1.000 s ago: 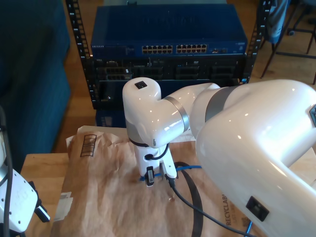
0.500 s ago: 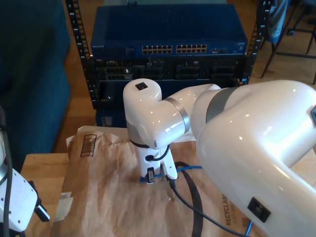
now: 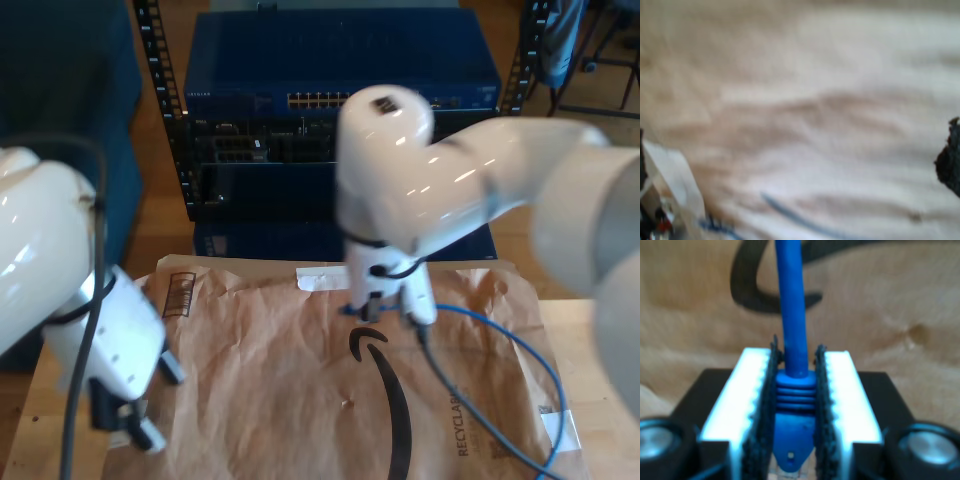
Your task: Grab the cable and plug it in
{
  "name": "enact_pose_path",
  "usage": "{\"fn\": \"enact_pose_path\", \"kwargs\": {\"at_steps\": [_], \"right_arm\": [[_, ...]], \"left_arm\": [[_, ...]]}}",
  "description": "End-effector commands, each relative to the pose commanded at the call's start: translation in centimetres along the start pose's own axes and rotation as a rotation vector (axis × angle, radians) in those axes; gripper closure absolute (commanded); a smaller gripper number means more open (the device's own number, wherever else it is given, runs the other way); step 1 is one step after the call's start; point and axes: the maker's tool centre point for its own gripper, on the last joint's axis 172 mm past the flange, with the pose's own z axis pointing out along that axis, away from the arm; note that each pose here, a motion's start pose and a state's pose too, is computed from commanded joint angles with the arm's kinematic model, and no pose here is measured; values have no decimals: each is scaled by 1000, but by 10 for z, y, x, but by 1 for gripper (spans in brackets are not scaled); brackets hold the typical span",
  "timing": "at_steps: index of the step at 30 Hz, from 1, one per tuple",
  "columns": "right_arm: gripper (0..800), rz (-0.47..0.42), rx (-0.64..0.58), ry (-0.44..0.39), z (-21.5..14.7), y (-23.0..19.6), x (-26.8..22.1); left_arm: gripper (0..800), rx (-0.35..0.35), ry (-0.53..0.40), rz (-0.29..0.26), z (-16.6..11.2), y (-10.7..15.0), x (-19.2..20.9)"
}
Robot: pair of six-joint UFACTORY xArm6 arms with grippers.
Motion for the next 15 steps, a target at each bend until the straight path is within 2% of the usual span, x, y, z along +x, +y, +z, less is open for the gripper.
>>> {"fn": "enact_pose_path", "kwargs": {"at_steps": [2,5,10,15], "right_arm": [[794,29,10,-17,-14,4,11],[794,89,27,-71,-42,6,22],[794,159,8,-159,-81,17,31],[794,148,-61,-276,-107,31,4]], "left_arm": [[0,-7,-55,12,-2,8,-23],[0,-10,-88,21,-5,23,-37],[0,-51,-163,85,-25,42,-88],[0,-62,-190,145,-32,46,-122]]}}
